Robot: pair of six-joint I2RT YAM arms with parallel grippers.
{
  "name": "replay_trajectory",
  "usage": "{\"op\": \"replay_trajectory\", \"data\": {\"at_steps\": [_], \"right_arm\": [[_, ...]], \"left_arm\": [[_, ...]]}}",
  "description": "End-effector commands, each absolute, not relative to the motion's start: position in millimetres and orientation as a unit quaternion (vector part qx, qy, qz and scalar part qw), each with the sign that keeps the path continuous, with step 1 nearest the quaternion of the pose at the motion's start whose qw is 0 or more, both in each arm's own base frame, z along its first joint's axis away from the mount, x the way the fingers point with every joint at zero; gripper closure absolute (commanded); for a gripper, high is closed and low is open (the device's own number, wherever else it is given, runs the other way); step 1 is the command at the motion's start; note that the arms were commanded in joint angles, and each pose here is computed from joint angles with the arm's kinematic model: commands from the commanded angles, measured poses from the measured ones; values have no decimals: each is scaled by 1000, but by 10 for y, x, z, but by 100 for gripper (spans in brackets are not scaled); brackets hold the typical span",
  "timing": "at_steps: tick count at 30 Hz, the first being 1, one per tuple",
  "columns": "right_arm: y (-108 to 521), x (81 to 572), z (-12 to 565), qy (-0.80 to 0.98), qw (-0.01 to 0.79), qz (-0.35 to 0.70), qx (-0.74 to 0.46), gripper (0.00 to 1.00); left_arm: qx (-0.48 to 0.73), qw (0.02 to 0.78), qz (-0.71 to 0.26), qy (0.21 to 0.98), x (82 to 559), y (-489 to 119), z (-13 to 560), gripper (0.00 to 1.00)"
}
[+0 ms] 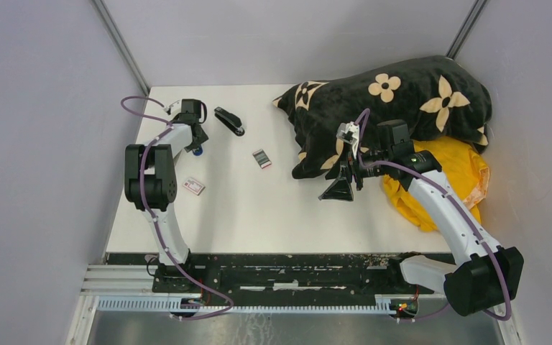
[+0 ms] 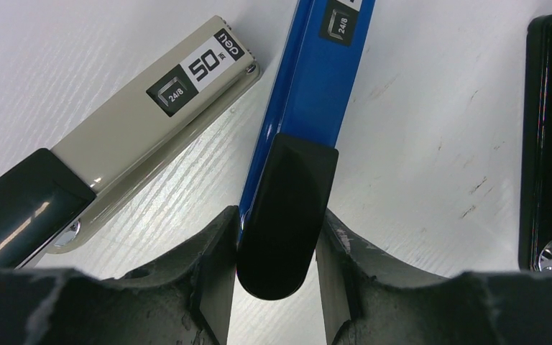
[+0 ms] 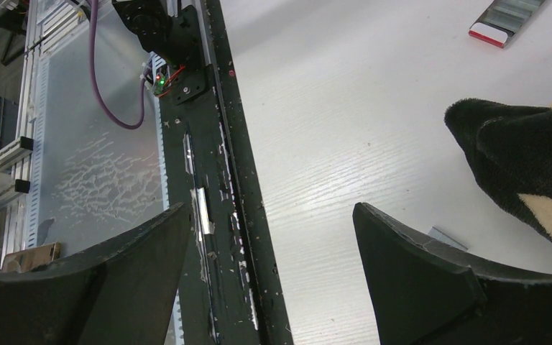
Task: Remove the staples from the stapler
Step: Pick up the stapler from the center of the board.
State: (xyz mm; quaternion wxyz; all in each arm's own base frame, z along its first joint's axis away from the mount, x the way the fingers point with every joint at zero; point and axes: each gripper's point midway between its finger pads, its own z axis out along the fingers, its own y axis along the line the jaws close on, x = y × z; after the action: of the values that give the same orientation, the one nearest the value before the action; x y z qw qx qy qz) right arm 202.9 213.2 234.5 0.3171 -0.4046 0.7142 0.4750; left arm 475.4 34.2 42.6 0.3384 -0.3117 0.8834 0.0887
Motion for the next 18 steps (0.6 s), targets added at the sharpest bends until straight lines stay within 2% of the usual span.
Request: {"op": "replay_trajectory", "data": {"at_steps": [1,8,18], "right_arm": [[2142,2050,2378,704,328,477,-412,10],[2146,2049,2382,703,327,478,-413,10],[2147,2047,2373,704,326,479,-412,10]], "left_arm": [[-304,359,102,876,4846,406,511,50],[-284,352,113,885,4857,417,467,47],[-264,385,86,880,4898,352,578,49]]}}
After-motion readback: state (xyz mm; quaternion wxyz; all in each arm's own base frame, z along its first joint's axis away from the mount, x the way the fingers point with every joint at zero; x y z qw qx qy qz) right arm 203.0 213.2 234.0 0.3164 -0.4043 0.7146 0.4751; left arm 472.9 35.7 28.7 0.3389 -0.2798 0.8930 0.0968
